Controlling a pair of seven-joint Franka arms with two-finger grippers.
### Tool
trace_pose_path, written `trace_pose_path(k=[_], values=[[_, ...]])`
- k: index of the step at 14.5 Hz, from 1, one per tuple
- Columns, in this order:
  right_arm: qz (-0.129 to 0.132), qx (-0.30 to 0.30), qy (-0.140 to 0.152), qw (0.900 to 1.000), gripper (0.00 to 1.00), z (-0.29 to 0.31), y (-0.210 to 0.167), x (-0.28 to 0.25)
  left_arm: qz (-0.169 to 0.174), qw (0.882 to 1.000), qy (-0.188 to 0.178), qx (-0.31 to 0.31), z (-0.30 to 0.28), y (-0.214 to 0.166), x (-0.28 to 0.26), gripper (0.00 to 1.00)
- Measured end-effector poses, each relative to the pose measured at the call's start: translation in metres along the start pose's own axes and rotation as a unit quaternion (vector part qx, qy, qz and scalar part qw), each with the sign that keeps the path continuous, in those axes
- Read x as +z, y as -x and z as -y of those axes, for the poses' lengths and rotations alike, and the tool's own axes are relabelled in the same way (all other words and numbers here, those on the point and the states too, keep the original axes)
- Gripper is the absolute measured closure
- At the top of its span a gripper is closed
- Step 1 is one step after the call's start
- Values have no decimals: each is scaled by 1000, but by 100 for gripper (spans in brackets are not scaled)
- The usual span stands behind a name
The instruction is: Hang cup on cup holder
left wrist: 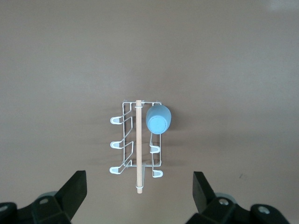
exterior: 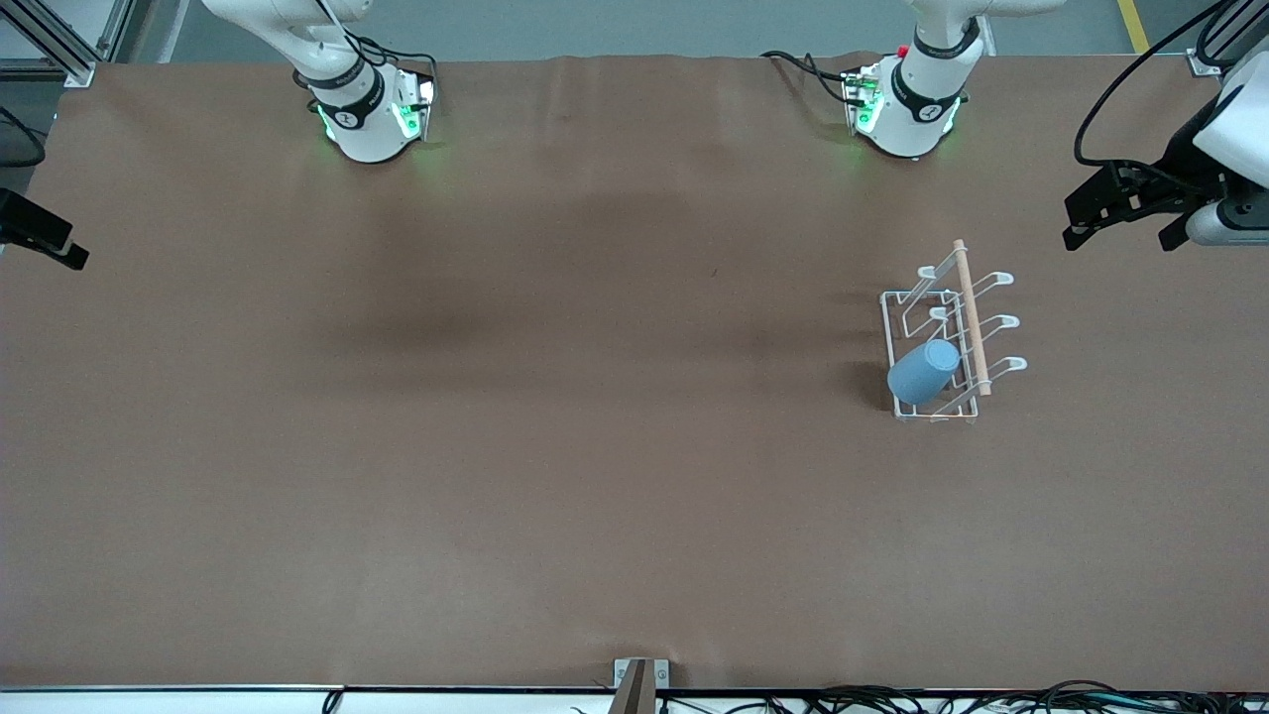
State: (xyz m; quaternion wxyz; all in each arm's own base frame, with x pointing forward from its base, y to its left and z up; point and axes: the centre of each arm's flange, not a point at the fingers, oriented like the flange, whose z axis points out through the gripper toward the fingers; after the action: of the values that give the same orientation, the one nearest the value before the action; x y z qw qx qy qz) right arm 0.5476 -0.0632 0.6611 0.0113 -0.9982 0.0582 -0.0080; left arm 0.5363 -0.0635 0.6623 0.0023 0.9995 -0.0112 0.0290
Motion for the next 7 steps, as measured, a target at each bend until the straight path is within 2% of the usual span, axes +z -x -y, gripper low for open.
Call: trace_pose_path(k=[7], values=[[3, 8, 0, 1000, 0, -9, 1, 0, 5, 1000, 14, -11, 10, -2, 7, 0]])
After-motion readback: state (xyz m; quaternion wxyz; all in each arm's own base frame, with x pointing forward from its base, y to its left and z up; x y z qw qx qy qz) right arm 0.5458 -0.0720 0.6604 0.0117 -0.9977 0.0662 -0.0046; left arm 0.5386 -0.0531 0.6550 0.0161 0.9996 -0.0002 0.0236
